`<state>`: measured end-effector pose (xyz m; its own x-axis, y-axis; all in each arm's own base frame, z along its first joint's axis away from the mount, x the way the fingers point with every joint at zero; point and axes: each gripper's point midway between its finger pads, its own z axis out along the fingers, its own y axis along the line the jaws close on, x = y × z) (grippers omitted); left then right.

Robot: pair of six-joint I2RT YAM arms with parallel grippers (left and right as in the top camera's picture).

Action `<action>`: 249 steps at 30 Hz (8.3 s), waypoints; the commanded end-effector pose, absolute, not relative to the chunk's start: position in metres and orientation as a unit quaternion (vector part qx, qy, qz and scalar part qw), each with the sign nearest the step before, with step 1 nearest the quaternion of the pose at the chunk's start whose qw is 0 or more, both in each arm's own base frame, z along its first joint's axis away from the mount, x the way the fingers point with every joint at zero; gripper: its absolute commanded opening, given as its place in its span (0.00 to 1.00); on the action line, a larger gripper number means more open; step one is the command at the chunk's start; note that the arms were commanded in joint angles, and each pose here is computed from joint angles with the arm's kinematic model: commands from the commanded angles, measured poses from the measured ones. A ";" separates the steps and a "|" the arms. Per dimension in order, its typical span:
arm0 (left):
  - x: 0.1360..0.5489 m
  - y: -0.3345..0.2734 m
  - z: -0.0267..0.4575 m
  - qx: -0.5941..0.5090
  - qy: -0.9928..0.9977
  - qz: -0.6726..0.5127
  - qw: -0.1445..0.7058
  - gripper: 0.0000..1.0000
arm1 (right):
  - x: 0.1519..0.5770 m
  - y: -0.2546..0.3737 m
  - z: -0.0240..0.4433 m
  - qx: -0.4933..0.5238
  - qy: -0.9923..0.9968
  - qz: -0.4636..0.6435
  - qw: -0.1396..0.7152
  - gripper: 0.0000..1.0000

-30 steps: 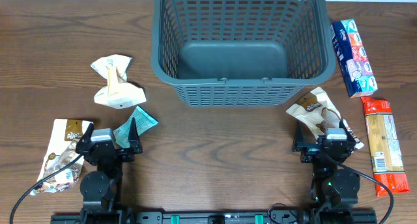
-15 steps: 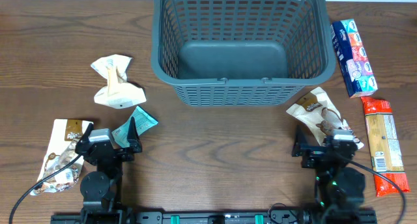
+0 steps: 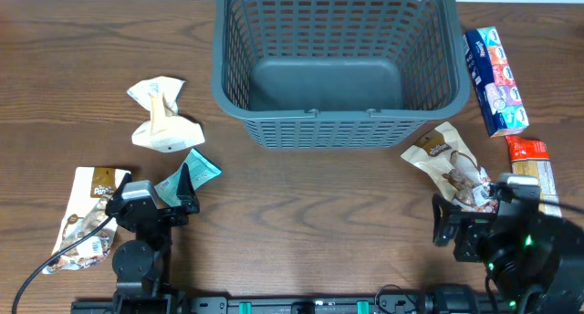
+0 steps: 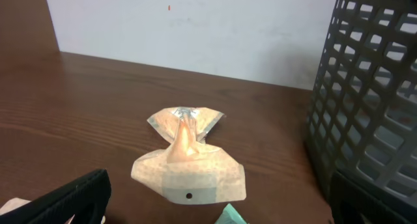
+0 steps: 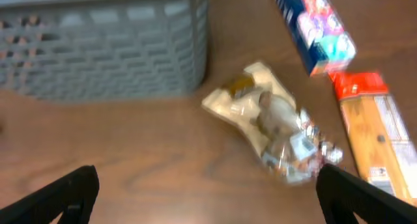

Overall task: Pack container
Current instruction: 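Move the right gripper over the brown-and-white Pantree pouch, then lower the right gripper and grasp the Pantree pouch, lift it, then carry the pouch over the grey basket and release it inside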

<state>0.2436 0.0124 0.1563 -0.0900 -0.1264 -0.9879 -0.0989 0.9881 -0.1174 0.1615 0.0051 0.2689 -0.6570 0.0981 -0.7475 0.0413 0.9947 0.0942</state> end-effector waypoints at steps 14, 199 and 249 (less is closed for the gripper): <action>0.243 0.015 0.139 -0.090 0.751 -0.010 0.653 0.99 | 0.220 -0.042 0.241 -0.031 0.978 -0.106 0.179 0.99; 0.242 0.028 0.141 -0.115 0.745 0.019 0.657 0.99 | 0.367 -0.055 0.376 -0.084 0.871 0.012 0.485 0.01; 0.242 0.028 0.141 -0.115 0.745 0.019 0.657 0.99 | 0.443 0.196 0.209 -0.503 0.785 0.102 0.346 0.80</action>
